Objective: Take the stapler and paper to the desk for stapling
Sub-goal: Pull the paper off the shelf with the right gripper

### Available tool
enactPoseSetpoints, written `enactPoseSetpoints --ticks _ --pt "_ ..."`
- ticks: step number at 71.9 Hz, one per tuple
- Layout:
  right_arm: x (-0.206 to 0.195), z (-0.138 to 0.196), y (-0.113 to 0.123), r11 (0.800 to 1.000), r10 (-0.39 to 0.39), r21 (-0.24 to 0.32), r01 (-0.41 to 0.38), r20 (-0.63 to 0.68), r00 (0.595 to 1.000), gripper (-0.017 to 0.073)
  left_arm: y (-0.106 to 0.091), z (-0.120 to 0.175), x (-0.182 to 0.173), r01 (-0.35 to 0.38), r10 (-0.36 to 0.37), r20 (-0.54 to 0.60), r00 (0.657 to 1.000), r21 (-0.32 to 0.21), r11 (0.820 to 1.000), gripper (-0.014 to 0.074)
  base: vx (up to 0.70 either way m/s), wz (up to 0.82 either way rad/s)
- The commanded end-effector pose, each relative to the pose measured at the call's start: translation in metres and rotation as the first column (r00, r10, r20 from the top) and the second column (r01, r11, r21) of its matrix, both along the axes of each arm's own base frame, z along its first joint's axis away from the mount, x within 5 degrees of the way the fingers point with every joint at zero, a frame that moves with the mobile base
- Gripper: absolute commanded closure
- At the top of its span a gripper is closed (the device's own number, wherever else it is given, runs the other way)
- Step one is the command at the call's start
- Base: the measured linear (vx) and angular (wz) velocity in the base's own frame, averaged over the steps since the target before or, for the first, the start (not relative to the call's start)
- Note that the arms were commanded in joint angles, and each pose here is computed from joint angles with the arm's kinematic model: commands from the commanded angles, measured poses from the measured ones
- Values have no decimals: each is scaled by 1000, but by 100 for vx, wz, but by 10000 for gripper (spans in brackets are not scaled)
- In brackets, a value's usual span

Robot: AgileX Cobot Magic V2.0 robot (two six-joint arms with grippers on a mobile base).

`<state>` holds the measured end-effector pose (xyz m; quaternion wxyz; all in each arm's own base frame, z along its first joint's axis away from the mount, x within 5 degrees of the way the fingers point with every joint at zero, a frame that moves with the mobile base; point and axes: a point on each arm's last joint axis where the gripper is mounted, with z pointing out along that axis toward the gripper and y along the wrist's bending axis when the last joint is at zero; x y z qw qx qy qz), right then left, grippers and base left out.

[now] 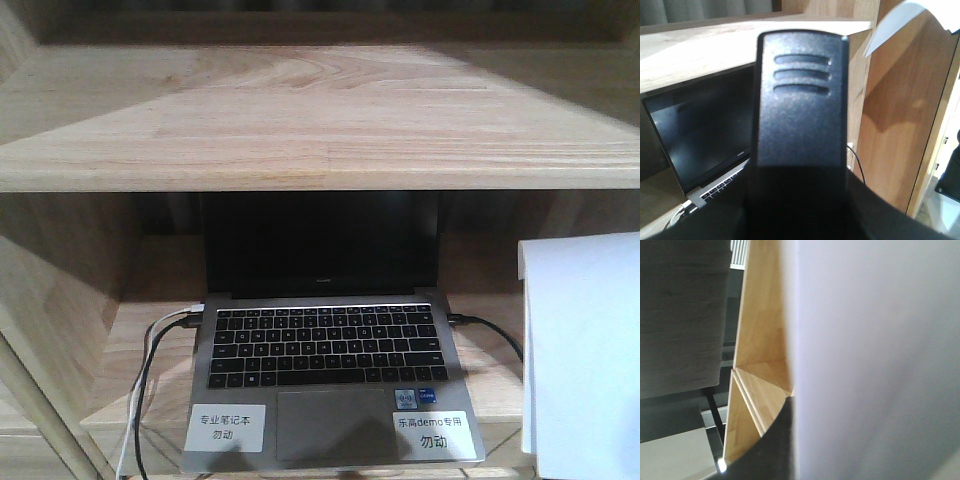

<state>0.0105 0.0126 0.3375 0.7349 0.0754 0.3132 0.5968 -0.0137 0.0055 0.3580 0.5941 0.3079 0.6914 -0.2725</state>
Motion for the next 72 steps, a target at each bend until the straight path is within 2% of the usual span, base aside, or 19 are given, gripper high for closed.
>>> enactPoseSetpoints --ticks 1,72 --pt "-5 11 -1 1000 -9 7 9 65 998 564 0 18 0 9 -1 76 997 -103 995 601 0 0" --pt "-5 11 -1 1000 -10 3 10 65 998 564 0 18 0 9 -1 76 997 -103 995 601 0 1"
